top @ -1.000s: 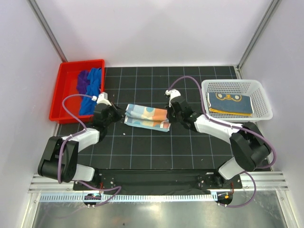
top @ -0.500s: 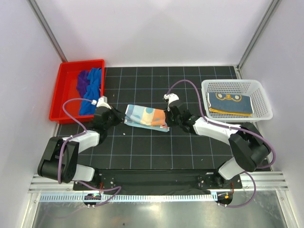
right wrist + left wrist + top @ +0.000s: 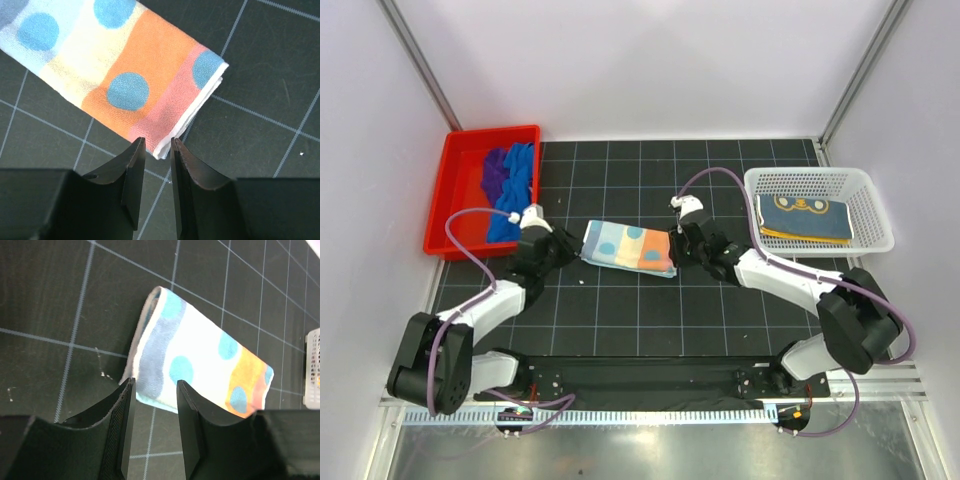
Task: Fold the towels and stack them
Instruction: Fold the towel
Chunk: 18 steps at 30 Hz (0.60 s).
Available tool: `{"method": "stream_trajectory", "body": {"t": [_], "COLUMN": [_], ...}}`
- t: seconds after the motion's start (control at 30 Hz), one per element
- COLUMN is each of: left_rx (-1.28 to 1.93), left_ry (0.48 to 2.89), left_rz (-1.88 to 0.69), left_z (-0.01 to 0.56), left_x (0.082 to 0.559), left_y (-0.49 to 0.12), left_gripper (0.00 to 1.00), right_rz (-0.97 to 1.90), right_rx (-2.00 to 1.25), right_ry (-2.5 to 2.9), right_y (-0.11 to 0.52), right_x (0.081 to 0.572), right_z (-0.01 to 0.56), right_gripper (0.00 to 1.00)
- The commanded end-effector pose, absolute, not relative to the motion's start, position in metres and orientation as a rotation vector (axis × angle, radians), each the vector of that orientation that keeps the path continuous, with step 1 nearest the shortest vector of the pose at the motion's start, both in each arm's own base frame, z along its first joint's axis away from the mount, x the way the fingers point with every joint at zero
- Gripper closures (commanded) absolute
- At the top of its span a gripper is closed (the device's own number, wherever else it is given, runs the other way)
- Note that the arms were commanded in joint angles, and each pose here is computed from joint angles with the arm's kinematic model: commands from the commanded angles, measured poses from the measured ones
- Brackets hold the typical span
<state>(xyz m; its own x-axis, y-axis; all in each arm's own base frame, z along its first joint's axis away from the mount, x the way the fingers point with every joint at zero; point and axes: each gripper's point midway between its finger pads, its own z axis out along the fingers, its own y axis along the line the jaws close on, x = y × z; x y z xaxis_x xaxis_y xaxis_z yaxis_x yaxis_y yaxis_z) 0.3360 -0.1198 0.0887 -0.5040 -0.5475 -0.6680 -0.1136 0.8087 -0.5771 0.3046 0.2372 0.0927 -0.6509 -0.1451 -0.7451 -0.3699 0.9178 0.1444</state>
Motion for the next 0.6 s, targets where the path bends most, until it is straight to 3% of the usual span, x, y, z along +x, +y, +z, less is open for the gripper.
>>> {"method": "stream_trajectory", "body": {"t": [0.0, 0.07, 0.3, 0.57], "left_rx": [-0.413, -0.383, -0.367, -0.373], "left_ry": [2.046, 2.04, 2.228, 2.347], "left_rz": [-0.487, -0.483, -0.389, -0.335], "left_z": [0.106, 0.115, 0.061, 0.024], "left_x": [0.342, 0.351, 0.357, 0.347], "left_y": [-0.123, -0.13, -0.136, -0.134], "left_gripper": [0.58, 0.58, 0.64, 0.69], "right_rz": [0.391, 0.37, 0.284, 0.232], "right_rx": [-0.343, -0.351, -0.354, -0.341], "right_ry": [2.272, 2.312, 2.432, 2.491], "right_y": [0.247, 0.246, 0.236, 0.229], "right_x": [0.309, 0.308, 0.298, 0.292], "right_z": [0.099, 0.082, 0.044, 0.031], "right_gripper": [0.66, 0.67, 0.76, 0.8]}}
